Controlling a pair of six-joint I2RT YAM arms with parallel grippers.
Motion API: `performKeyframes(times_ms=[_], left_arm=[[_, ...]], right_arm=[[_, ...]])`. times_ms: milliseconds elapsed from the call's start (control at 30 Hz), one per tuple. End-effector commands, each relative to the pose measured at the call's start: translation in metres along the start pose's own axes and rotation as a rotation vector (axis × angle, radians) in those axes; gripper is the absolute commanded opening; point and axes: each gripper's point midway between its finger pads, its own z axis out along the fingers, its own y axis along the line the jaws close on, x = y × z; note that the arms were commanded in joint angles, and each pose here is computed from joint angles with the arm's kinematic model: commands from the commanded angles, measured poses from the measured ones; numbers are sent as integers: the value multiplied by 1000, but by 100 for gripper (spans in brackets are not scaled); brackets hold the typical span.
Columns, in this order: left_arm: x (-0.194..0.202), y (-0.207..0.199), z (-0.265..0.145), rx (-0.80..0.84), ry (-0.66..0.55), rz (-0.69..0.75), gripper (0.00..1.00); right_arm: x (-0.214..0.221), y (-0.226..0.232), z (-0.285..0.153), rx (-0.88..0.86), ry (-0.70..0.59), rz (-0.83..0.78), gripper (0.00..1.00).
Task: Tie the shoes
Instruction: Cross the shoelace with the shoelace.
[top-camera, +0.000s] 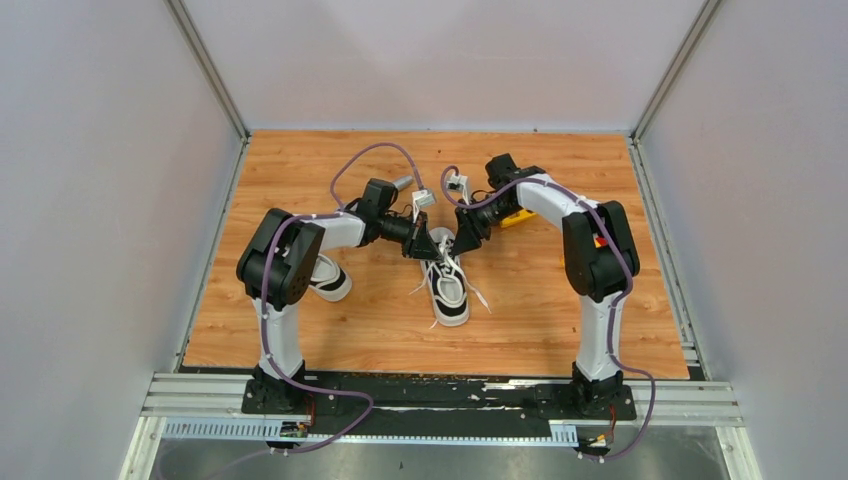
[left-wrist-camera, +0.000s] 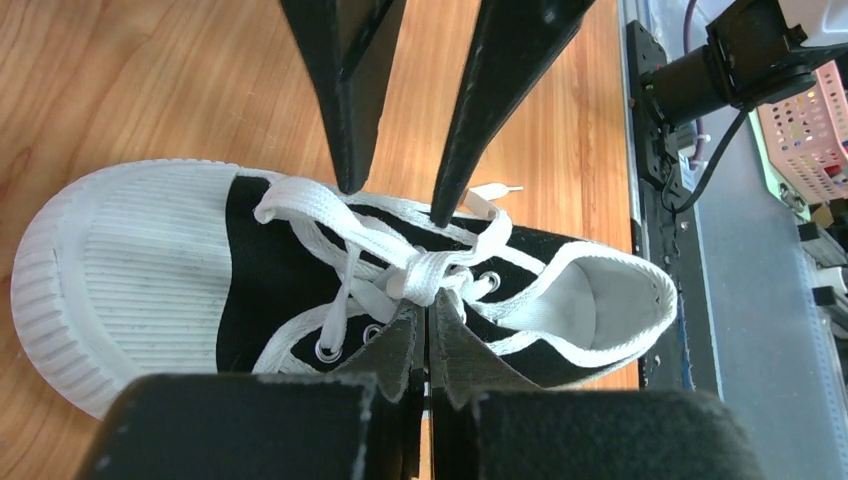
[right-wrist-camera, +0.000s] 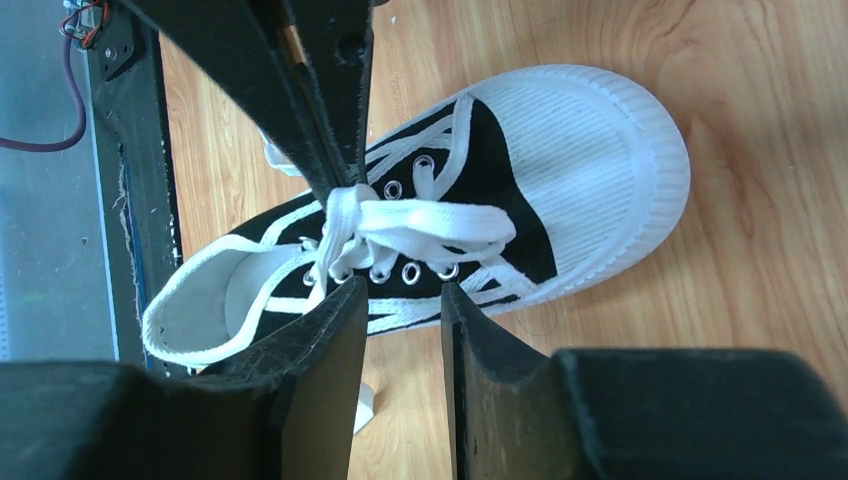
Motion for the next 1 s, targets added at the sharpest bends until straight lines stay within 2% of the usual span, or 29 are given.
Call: performKeyframes(times_ms=[0, 467, 700, 967], left_arm=[[-3, -1, -2, 16, 21, 49, 0], [-14, -12, 4, 126, -38, 18, 0], [-18, -15, 5, 154, -60, 6, 0], [-4, -10, -1, 101, 31, 29, 0]], right_arm=[[-15, 6, 6, -62, -34, -52, 34], [-11, 22, 15, -156, -32, -22, 35], [-8, 19, 18, -142, -18, -24, 34], [-13, 16, 21, -141, -40, -32, 28]])
